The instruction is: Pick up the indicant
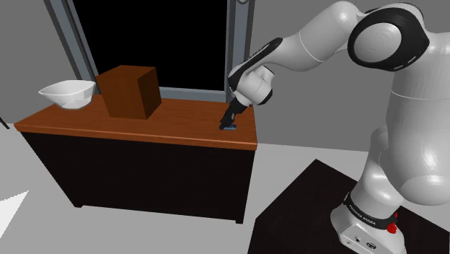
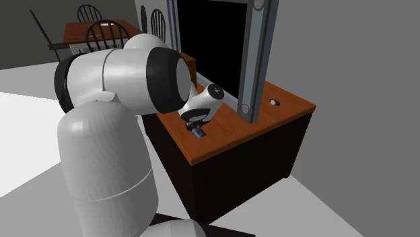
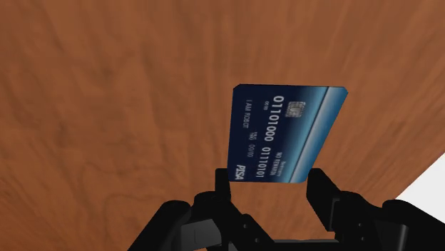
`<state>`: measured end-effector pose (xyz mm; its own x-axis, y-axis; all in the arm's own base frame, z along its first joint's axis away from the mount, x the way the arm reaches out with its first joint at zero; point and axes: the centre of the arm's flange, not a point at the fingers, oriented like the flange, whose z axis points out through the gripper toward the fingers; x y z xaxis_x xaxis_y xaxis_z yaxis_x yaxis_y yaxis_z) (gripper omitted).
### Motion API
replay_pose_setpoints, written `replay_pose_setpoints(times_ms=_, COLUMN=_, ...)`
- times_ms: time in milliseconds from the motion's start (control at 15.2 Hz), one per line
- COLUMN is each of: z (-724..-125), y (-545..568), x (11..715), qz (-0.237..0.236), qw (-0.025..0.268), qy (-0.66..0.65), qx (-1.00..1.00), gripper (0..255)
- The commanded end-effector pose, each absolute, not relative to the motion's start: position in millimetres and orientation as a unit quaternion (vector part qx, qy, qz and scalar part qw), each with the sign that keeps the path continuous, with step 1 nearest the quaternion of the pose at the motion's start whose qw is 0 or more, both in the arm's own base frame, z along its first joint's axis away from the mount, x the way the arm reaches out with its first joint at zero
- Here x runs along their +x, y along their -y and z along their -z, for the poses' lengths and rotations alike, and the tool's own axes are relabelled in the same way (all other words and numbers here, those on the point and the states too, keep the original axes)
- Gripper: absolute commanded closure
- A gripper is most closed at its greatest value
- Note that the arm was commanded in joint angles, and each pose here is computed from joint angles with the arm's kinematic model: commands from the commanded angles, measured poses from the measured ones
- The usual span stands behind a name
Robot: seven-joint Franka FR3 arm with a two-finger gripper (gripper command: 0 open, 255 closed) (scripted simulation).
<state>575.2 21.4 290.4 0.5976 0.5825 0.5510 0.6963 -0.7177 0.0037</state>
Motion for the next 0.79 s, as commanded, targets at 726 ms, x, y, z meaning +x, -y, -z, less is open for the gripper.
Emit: replay_pose_setpoints(times_ms=726, z=-311.3, y=-21.5, x=575.2, qz=0.267, qw=0.106, qy=0.36, qx=-0.887, gripper=255)
